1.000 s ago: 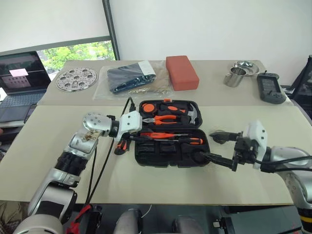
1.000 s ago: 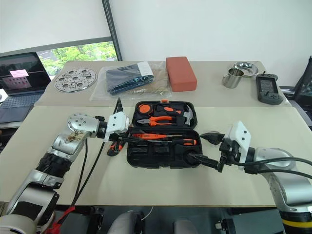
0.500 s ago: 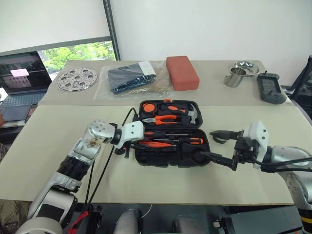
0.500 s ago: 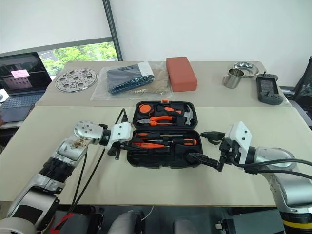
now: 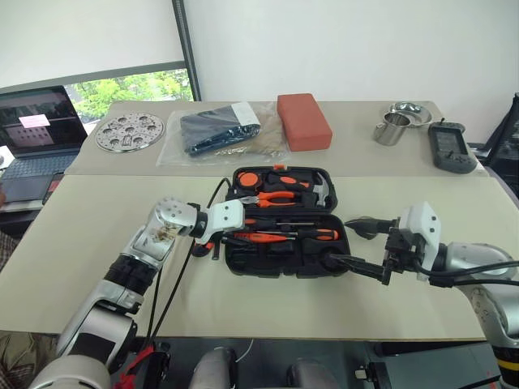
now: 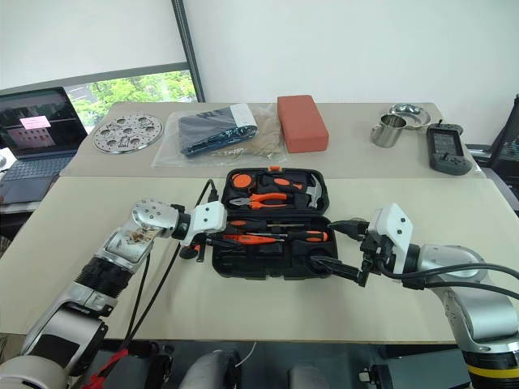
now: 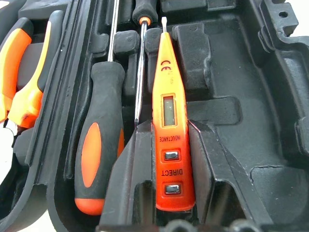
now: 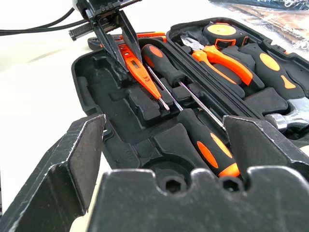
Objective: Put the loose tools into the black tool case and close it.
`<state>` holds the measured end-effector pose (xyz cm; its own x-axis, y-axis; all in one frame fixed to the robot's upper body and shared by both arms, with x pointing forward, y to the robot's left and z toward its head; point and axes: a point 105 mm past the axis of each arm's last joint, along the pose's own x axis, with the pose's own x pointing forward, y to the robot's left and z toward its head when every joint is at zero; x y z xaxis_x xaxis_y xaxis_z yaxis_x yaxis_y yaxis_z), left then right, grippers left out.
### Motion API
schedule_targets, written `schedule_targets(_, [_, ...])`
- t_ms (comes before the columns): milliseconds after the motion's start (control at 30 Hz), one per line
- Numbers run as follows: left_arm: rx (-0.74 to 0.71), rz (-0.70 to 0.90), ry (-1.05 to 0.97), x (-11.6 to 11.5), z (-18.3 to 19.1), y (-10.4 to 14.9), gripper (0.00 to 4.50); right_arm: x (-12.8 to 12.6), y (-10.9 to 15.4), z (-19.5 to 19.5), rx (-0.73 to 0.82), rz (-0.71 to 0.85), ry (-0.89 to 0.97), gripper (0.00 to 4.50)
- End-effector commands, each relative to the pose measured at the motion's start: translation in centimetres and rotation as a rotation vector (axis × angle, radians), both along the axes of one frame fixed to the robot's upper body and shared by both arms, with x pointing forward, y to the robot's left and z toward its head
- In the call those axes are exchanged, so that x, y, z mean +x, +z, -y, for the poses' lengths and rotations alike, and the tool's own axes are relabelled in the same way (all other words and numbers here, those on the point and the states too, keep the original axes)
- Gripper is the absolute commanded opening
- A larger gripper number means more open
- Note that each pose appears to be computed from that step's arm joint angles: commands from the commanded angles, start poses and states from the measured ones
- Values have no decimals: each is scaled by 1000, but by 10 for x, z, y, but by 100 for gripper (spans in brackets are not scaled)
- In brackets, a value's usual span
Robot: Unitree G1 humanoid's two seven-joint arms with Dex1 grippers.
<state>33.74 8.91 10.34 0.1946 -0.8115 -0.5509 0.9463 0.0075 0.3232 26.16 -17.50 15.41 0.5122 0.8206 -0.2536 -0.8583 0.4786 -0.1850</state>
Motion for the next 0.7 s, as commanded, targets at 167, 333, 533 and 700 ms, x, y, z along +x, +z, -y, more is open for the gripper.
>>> schedule_targets(167, [36,-32,-3,-2,-2,-6,49,-3,10,-4,-4,50,26,450])
schedule_targets(333, [7,-51,-6,-4,3,-3,49,-3,12,-5,5,58,37,450])
schedule_targets(533, [5,-65,-5,-5,4,-5,49,-4,18,-8,50,70,51,450])
schedule_targets(700, [23,-55,12,-2,1,-8,49,-5,20,4,41,76,27,450])
